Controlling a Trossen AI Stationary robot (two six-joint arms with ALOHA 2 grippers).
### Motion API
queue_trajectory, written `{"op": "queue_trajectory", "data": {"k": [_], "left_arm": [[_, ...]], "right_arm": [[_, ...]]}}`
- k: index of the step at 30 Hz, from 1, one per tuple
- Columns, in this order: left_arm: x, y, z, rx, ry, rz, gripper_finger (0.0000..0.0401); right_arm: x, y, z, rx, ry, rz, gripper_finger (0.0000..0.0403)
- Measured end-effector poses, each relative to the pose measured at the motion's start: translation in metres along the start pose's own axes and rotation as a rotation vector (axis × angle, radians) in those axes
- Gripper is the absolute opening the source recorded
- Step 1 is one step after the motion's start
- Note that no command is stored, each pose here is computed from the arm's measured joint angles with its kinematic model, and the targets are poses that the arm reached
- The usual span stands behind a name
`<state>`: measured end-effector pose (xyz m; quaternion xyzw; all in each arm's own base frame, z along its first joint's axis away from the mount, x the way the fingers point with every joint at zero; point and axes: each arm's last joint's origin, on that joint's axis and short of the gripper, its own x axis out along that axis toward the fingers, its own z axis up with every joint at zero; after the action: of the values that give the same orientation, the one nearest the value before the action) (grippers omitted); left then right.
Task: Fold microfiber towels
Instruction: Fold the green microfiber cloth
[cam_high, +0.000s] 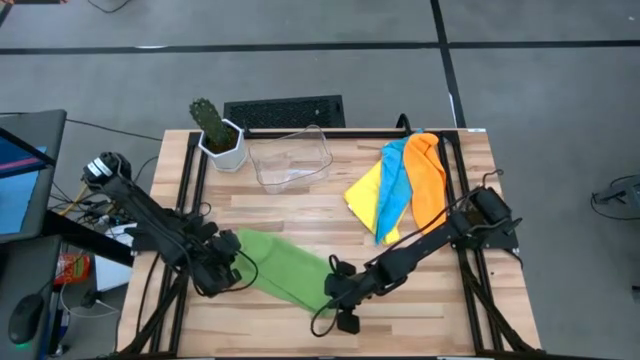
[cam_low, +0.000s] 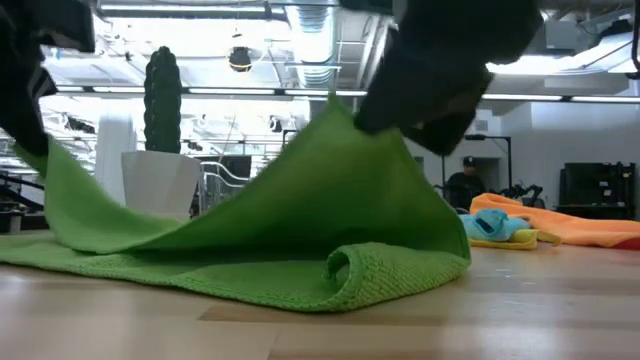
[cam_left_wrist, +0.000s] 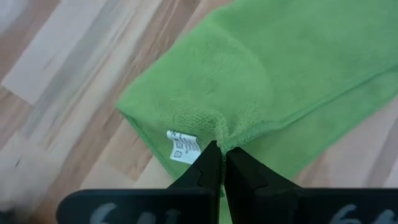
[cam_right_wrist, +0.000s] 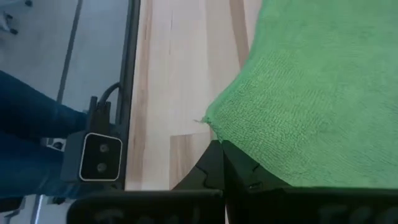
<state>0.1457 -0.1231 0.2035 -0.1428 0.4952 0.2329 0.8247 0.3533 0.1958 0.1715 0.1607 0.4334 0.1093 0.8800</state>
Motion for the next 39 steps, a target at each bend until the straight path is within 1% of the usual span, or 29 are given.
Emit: {"op": "queue_trajectory", "data": {"k": [3,6,9,12,16,19,26,33,39], "left_arm": [[-0.003,-0.001,-0.002,0.027,-0.016,-0.008,0.0000],[-0.003,0.000,-0.008,0.059,0.005,-0.007,0.0000],[-0.004,0.002,-0.012,0.044,0.009,0.014,0.0000],[-0.005,0.004,-0.014,0.049,0.010,0.031,0.0000],[-0.001,0.006,-0.017,0.063,0.010,0.041,0.0000],[0.001,0.008,-0.018,0.058,0.010,0.052,0.0000],[0.011,0.009,-0.024,0.046,0.010,0.032,0.0000],[0.019,0.015,-0.029,0.060,0.009,0.059,0.0000],[0.031,0.016,-0.037,0.053,0.047,0.003,0.0000]], "right_arm": [[-0.004,0.002,0.000,-0.011,0.007,-0.005,0.0012],[-0.004,0.006,-0.005,-0.015,0.025,-0.004,0.0012],[-0.004,0.014,-0.010,-0.032,0.023,0.009,0.0012],[-0.005,0.018,-0.015,-0.045,0.039,-0.003,0.0012],[-0.005,0.015,-0.017,-0.044,0.066,-0.028,0.0012],[-0.005,0.012,-0.015,-0.042,0.062,-0.034,0.0012],[-0.004,0.006,-0.009,-0.037,0.046,-0.040,0.0012],[0.000,0.005,-0.011,-0.055,0.051,-0.039,0.0012],[-0.001,0.006,-0.010,-0.056,0.042,-0.033,0.0013]]}}
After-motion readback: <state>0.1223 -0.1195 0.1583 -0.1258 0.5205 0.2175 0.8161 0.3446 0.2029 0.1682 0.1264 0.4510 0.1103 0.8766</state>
